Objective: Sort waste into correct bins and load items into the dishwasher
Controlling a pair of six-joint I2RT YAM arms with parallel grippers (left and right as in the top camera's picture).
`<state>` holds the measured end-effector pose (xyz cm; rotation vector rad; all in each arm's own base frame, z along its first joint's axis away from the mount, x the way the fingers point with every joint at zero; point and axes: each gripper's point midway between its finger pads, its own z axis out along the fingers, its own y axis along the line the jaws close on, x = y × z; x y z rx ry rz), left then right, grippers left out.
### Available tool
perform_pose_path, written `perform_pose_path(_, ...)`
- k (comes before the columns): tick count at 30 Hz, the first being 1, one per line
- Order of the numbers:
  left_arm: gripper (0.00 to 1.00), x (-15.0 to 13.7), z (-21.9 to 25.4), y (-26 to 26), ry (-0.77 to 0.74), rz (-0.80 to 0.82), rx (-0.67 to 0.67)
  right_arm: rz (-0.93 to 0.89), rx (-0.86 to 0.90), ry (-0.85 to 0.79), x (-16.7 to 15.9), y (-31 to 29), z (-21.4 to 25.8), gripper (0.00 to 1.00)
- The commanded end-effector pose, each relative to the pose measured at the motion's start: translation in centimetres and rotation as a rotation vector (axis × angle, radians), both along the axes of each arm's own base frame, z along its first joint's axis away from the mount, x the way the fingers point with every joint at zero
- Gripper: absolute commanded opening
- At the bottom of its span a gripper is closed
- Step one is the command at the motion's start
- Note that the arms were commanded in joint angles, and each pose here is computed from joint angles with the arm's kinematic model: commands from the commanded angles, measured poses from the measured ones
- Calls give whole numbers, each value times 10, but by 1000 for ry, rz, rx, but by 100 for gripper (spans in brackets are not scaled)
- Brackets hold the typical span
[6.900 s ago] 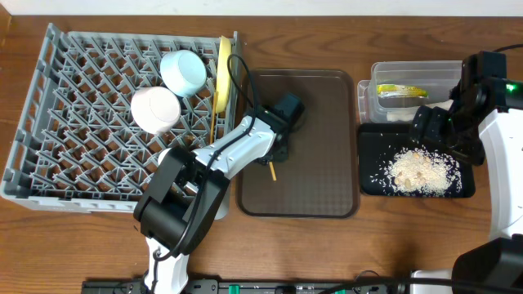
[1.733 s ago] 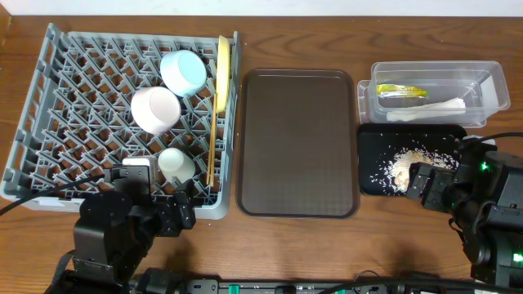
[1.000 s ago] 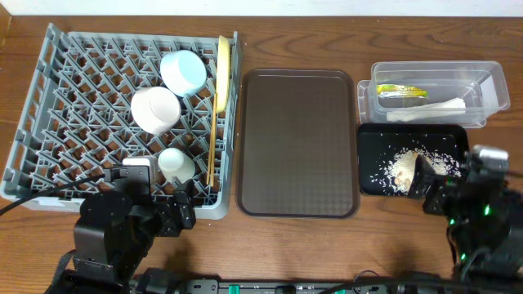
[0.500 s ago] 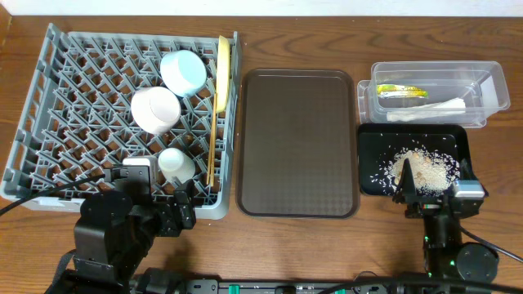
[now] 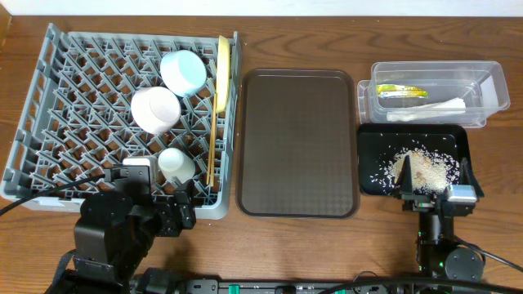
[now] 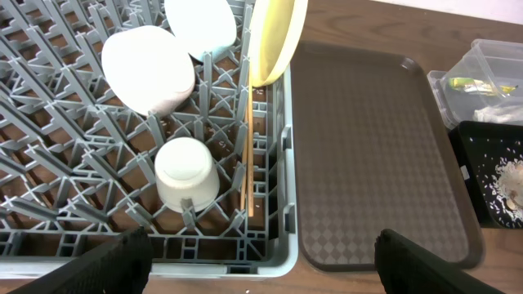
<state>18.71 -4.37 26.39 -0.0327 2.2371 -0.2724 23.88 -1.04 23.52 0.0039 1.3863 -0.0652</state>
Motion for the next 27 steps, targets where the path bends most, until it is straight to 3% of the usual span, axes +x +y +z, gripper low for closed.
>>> perform_pose_path(1,90,0,-1,2,0,10,1,-9,-12,3,4,-1,-16,99)
perform_pose_path(12,90,0,-1,2,0,10,2,9,-64,266,7,3,-80,99)
perform_pose_path(27,90,0,-1,2,0,10,2,9,-83,262,7,3,-79,99)
